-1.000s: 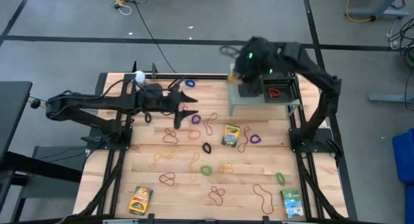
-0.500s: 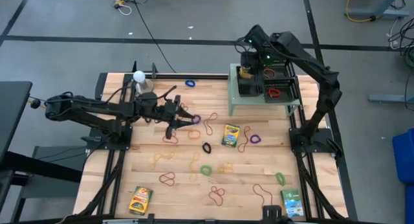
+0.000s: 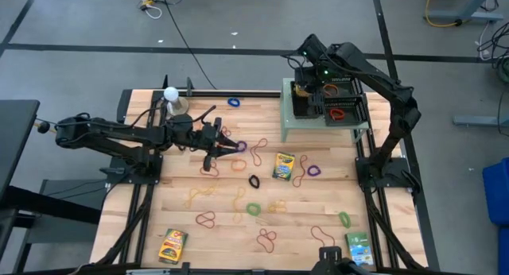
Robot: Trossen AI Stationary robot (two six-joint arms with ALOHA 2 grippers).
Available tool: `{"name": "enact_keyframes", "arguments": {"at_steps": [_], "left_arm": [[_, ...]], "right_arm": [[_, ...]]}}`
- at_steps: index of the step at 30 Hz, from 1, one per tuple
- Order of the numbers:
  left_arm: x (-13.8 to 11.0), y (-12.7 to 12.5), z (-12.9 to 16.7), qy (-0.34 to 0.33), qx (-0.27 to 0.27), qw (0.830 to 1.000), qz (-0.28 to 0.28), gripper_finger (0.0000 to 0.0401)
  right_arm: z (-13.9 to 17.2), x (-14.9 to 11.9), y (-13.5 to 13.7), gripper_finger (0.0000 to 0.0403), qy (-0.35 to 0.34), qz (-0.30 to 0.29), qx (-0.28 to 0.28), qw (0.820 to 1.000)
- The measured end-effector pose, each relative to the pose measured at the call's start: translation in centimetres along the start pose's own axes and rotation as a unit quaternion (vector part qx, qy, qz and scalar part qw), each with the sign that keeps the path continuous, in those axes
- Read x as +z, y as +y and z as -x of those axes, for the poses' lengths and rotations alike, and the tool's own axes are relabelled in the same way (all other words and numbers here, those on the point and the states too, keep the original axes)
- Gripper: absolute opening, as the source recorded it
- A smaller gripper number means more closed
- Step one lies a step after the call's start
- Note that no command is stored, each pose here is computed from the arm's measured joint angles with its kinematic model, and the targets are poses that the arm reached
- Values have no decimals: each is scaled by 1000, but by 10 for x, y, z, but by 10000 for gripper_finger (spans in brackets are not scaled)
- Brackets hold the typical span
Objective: Pick & Place Office Desk Supplies
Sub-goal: Put the top left yellow crayon box into the left black bin on the shelf
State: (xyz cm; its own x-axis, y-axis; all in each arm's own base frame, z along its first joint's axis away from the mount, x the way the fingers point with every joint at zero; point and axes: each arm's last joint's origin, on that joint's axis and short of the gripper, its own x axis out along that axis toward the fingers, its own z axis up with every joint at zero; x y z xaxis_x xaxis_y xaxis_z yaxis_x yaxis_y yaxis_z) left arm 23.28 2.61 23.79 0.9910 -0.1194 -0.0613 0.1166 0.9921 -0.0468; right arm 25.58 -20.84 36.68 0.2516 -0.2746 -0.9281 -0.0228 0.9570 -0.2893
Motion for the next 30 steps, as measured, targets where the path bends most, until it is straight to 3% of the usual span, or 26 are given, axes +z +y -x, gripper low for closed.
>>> {"name": "enact_keyframes", "arguments": {"at_steps": [30], "left_arm": [[0, 0, 0, 1, 0, 1000, 15, 88]], "right_arm": [[0, 2, -3, 126, -2, 12, -21, 1000]]}}
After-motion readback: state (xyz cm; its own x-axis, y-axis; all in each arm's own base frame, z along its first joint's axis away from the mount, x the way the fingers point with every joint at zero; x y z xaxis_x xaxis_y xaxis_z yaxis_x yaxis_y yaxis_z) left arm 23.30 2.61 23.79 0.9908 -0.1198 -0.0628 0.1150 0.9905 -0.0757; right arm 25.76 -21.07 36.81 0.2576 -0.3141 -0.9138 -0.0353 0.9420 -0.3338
